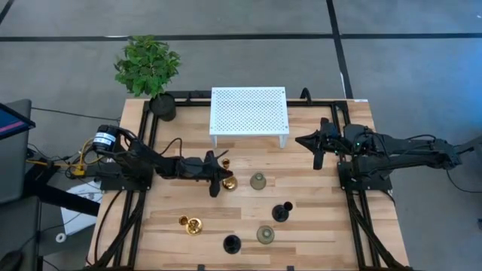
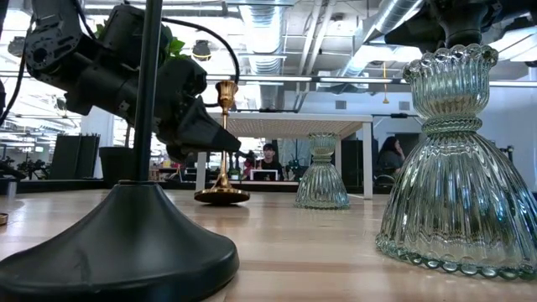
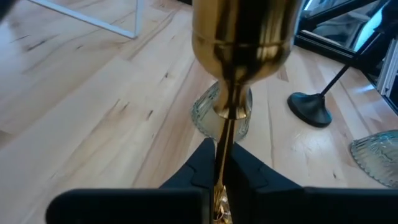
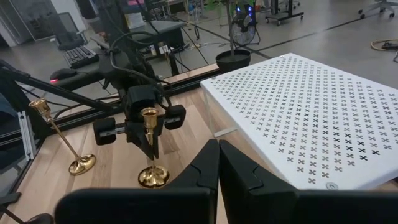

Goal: Pick & Place candle stick holders
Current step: Put the top gold candle holder on the shelf

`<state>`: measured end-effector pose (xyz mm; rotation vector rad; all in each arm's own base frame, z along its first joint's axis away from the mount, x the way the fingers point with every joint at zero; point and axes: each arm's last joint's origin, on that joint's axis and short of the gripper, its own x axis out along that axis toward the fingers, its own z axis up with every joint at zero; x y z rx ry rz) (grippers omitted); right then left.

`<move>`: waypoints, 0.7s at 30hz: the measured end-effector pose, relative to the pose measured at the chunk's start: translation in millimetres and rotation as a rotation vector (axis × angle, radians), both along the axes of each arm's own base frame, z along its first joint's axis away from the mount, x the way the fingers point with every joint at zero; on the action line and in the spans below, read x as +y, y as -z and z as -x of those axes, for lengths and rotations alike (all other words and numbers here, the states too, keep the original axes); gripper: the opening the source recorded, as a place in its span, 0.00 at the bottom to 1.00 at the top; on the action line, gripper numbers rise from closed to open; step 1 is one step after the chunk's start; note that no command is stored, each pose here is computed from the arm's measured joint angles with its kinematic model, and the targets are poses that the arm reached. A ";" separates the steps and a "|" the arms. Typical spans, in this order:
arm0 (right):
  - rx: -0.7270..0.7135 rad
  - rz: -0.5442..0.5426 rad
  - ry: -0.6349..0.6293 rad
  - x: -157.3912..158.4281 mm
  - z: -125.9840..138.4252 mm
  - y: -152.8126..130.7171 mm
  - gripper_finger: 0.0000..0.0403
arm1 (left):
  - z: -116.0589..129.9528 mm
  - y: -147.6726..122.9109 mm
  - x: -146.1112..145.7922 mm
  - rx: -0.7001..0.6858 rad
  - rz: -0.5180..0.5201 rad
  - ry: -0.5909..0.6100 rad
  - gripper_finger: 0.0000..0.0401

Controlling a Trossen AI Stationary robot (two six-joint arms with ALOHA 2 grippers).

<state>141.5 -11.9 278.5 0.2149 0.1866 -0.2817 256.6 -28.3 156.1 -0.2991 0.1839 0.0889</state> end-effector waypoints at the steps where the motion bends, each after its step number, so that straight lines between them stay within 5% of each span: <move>1: 0.000 0.000 0.000 0.0 0.0 0.0 0.00 | 0.2 -0.1 -1.2 -0.001 -0.001 -0.004 0.04; 6: 0.000 0.000 0.000 0.0 0.0 0.0 0.00 | 6.1 -9.0 -8.8 0.035 0.018 -0.022 0.04; 12: 0.002 0.000 0.000 0.0 0.1 0.1 0.00 | 12.9 -52.1 -10.1 0.185 -0.032 -0.064 0.04; 21: 0.004 0.000 0.001 -0.1 0.2 0.3 0.00 | 21.4 -153.0 -3.0 -0.045 -0.134 -0.199 0.04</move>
